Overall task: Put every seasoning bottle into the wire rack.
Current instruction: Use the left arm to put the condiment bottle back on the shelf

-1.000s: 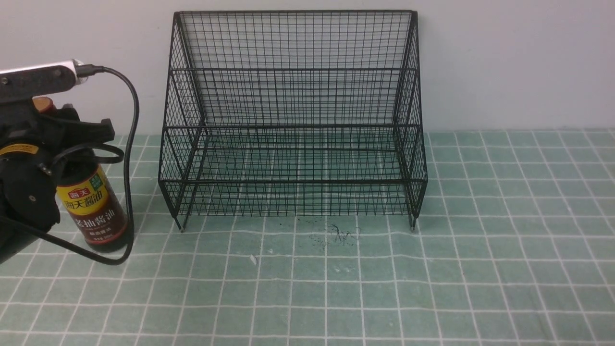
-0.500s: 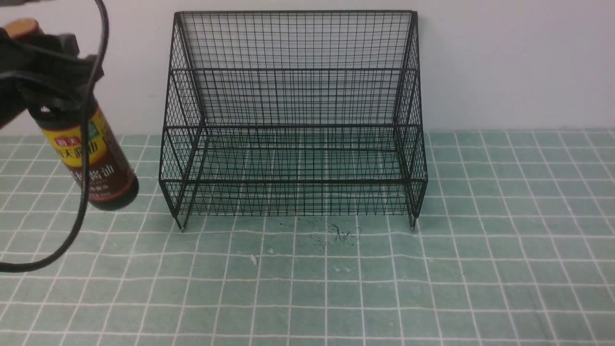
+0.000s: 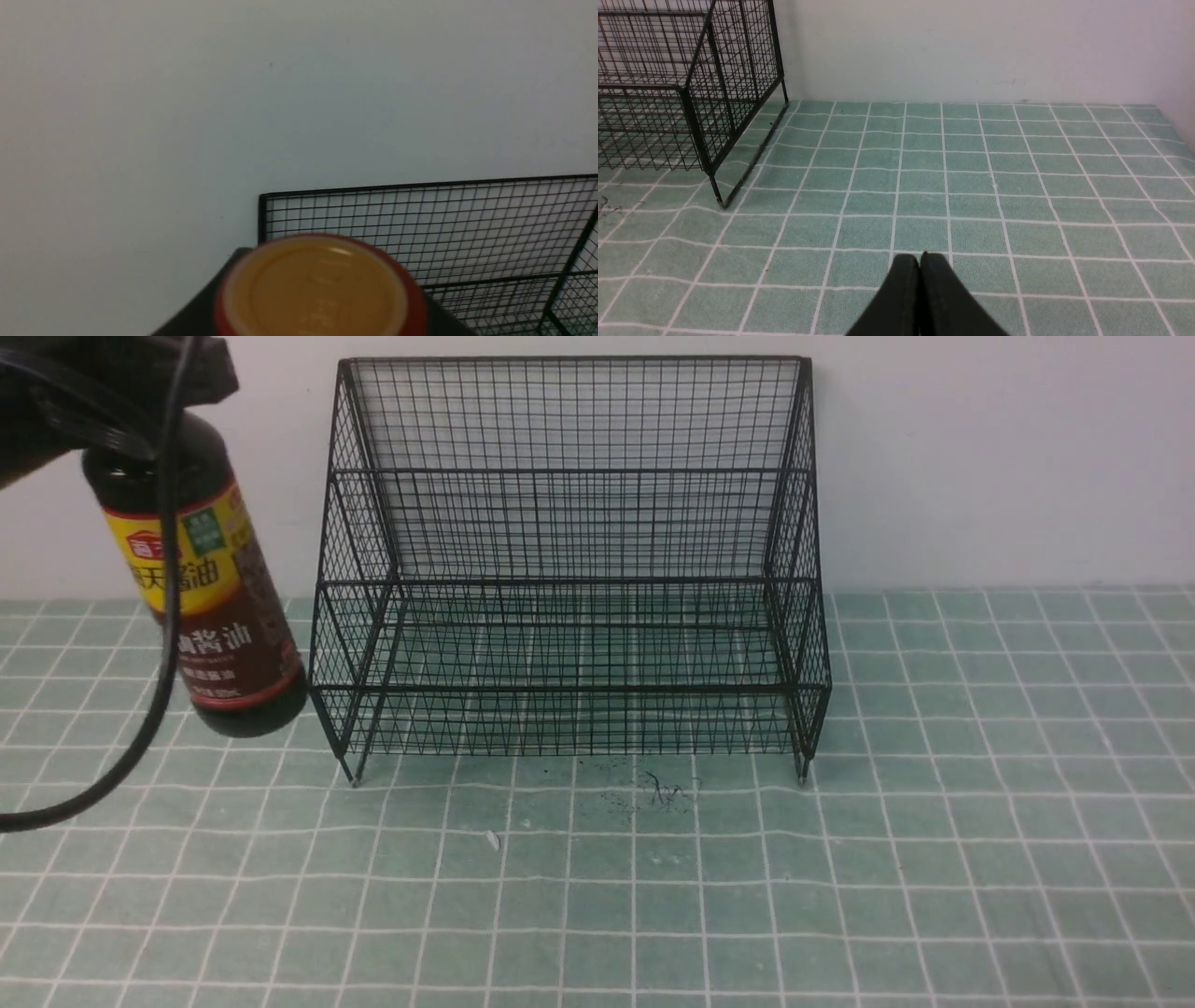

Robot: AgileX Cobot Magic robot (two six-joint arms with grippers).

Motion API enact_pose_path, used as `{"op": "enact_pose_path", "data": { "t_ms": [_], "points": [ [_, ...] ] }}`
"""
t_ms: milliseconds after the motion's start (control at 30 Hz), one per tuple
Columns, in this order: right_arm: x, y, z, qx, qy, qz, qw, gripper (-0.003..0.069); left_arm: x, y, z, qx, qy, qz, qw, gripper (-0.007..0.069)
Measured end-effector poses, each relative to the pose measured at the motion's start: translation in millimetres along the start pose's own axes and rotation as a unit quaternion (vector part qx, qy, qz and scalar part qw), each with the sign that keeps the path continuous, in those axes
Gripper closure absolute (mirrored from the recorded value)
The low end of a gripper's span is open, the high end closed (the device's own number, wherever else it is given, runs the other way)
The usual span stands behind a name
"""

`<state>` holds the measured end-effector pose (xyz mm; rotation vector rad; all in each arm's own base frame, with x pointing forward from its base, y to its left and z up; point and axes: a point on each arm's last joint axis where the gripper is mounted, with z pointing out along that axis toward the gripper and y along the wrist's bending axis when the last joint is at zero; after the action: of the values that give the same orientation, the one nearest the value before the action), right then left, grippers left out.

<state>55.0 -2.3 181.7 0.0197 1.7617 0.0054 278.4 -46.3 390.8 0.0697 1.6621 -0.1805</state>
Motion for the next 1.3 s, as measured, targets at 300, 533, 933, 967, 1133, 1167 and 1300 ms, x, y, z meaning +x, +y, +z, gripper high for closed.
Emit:
{"op": "enact_pose_path", "data": {
  "t_ms": [300,533,933,967,1133,1167,1300],
  "points": [
    [0.0,0.0,0.0,0.0,0.0,0.0,1.0,0.0673,25.4,-26.4,40.6,-0.007,-0.031,0.004,1.0,0.0367],
    [0.0,0.0,0.0,0.0,0.0,0.0,1.0,0.0673,46.8,-33.1,72.1,-0.033,-0.07,0.029,0.997,0.0367],
    [0.0,0.0,0.0,0.0,0.0,0.0,1.0,0.0673,80.8,-41.1,95.5,-0.01,-0.018,-0.004,1.0,0.0367],
    [0.0,0.0,0.0,0.0,0.0,0.0,1.0,0.0673,83.4,-41.7,96.4,0.007,-0.005,-0.005,1.0,0.0367],
    [0.0,0.0,0.0,0.0,0.0,0.0,1.0,0.0673,91.6,-44.6,96.1,0.023,0.04,0.003,0.999,0.0367],
    [0.0,0.0,0.0,0.0,0.0,0.0,1.0,0.0673,93.6,-45.0,96.2,0.025,0.049,0.004,0.998,0.0367],
    [0.0,0.0,0.0,0.0,0.0,0.0,1.0,0.0673,92.1,-45.7,96.3,0.027,0.052,-0.004,0.998,0.0322]
  ]
}}
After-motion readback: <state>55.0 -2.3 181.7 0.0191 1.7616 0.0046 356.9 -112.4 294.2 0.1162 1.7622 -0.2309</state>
